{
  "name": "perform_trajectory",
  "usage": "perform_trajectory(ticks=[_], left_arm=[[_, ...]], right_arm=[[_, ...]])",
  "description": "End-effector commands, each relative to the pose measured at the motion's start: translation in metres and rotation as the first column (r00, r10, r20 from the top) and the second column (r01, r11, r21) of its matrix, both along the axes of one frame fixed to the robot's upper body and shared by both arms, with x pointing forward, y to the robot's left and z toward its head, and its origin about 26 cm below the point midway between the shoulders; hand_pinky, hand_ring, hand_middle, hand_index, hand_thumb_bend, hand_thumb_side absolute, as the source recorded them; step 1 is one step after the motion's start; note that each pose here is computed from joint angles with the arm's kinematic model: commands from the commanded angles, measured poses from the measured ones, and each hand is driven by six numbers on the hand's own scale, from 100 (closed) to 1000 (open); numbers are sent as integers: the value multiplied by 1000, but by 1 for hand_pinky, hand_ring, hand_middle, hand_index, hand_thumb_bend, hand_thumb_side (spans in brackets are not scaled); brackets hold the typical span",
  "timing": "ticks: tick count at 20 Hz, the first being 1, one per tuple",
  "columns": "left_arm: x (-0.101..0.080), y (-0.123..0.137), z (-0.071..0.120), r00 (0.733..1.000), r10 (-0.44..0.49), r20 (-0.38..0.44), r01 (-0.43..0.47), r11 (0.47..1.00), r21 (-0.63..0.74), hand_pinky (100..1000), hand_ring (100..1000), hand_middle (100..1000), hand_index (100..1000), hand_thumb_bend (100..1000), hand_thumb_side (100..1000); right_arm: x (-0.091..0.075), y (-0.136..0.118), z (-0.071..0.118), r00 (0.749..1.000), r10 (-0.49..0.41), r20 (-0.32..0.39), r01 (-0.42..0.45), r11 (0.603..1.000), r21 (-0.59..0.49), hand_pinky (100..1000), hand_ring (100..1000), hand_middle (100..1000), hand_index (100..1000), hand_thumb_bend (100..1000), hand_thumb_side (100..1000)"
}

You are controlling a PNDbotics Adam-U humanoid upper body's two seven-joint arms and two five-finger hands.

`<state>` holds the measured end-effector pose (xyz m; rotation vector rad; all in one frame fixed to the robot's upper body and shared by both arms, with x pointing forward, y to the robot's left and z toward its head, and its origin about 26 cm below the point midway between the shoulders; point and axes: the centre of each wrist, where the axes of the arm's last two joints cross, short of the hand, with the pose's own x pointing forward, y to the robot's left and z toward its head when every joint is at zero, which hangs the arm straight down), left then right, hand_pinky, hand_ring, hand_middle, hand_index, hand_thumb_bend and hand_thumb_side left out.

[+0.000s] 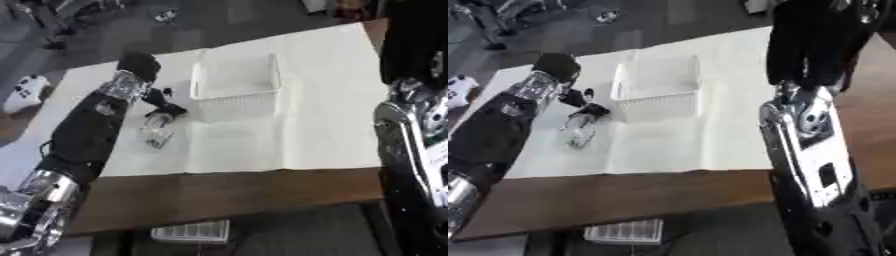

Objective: Pick up objects on the table and place them in the box.

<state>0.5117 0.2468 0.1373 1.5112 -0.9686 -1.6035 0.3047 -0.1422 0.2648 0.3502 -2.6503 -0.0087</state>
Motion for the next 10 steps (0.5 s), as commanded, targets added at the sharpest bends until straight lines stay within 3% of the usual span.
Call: perform_trajectory(ticks=[1,2,3,5,7,10], left_arm=[[5,13,28,999,23,49,-23,1000,9,100,100,100,229,100,728],[4,15,24,999,40,4,-40,999,10,318,554,537,613,218,1000],[4,18,20,995,72,-68,-71,997,10,498,690,674,719,257,1000],[4,20,16,954,153,-256,-153,988,21,772,896,848,845,381,1000],[5,19,18,893,197,-405,-200,979,35,867,970,904,888,511,1000],[6,17,26,825,231,-516,-233,971,61,952,1000,951,922,676,1000]], right_arm=[[-3,0,4,1000,1,19,-1,1000,0,282,433,484,778,144,1000],[-3,-1,4,1000,1,18,0,1000,-1,282,433,484,777,146,1000],[-3,-1,4,1000,0,18,0,1000,-2,281,433,484,777,146,1000],[-3,-1,4,1000,1,17,0,1000,-4,281,433,484,777,148,1000],[-3,-1,4,1000,1,15,-1,1000,-6,281,433,484,777,149,1000],[-3,-1,3,1000,2,15,-1,1000,-7,281,434,484,777,148,1000]])
